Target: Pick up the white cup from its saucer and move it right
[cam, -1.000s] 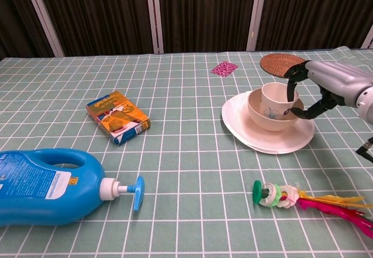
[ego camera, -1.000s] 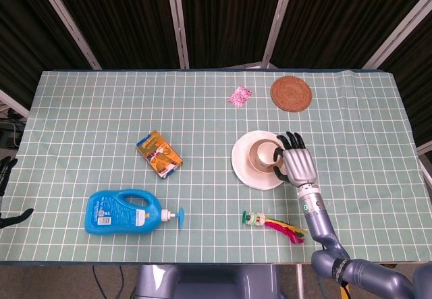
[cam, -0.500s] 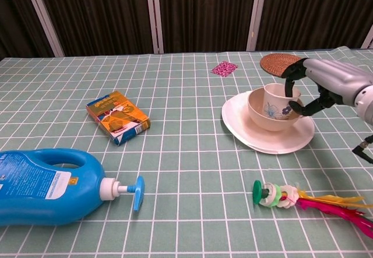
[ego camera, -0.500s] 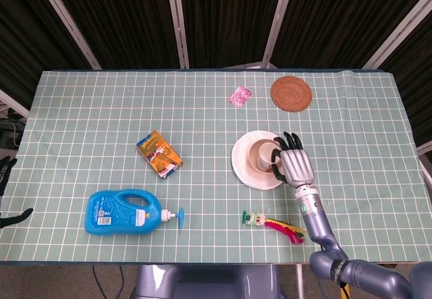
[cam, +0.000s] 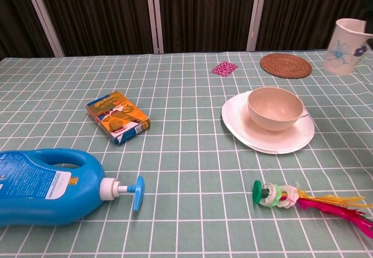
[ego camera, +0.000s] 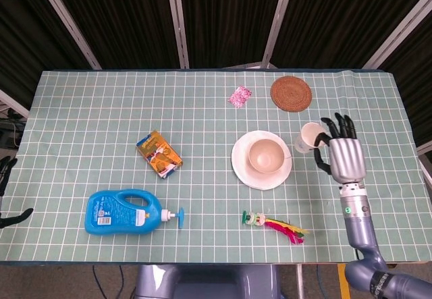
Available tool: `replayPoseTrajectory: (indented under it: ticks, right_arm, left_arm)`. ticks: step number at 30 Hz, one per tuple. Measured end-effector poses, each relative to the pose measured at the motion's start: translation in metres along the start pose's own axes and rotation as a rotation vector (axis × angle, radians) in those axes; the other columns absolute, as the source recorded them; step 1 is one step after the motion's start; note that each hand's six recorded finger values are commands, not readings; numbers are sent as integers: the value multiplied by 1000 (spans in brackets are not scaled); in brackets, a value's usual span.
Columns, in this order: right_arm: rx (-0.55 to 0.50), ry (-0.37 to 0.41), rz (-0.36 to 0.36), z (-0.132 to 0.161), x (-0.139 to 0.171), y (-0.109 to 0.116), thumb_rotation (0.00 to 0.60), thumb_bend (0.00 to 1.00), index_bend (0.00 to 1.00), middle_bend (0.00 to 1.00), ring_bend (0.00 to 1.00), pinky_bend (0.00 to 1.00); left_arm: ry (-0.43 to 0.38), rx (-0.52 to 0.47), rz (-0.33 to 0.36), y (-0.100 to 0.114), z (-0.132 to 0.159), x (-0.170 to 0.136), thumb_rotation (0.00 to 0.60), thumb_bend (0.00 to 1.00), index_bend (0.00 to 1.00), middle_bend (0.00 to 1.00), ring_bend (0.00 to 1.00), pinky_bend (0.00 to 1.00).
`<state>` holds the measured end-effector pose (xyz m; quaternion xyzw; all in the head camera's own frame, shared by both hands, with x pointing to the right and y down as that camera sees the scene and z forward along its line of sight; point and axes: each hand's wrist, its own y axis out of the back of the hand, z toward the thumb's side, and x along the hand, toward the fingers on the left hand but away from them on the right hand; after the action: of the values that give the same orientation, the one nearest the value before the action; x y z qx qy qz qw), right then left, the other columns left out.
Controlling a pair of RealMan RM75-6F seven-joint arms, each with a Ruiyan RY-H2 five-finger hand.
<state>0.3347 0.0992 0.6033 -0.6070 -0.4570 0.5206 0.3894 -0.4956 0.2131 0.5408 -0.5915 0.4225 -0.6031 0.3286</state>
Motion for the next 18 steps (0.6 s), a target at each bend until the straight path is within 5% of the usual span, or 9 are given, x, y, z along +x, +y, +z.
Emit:
replayPoseTrajectory:
  ticks: [10,18]
  right_arm:
    - [-1,-129,111,-62,21,-35,600,424,619,158,0,0]
    - [2,-158,183,-72,30,-70,600,417,619,158,0,0]
  left_arm:
    - [-1,6,12,2,2,-2,600,0,0,0,0,0]
    - [3,5,10,2,0,-1,600,0,0,0,0,0]
